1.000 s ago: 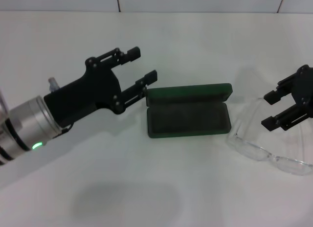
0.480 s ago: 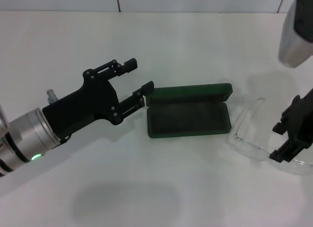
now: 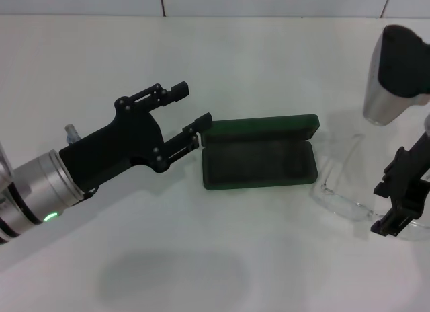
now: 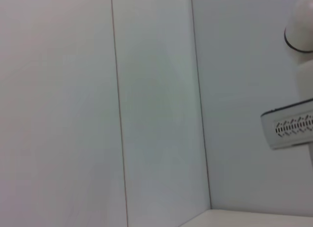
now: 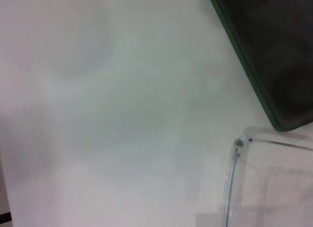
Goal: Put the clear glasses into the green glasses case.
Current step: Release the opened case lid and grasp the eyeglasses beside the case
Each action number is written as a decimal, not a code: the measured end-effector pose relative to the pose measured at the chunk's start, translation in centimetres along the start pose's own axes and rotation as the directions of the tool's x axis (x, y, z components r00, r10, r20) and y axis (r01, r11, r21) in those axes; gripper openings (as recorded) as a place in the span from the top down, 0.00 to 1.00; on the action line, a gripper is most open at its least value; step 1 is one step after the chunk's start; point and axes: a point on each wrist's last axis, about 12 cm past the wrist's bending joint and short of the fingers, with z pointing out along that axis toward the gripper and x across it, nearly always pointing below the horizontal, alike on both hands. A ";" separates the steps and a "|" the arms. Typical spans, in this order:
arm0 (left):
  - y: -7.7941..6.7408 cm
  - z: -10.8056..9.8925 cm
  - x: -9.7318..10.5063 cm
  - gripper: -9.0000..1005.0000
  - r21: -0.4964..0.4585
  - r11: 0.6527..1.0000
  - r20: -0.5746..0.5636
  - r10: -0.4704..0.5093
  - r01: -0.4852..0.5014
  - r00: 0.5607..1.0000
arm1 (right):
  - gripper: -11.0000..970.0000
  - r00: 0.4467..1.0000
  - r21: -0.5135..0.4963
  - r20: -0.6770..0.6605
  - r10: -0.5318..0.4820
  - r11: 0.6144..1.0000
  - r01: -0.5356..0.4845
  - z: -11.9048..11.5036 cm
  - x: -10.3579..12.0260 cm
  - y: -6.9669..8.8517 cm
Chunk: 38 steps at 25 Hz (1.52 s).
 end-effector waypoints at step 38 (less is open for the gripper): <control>-0.2 -0.6 0.6 0.42 -0.022 1.000 -0.016 -0.003 0.002 1.000 | 0.69 0.999 0.006 -0.033 -0.034 0.999 0.034 2.9 -1.2 1.0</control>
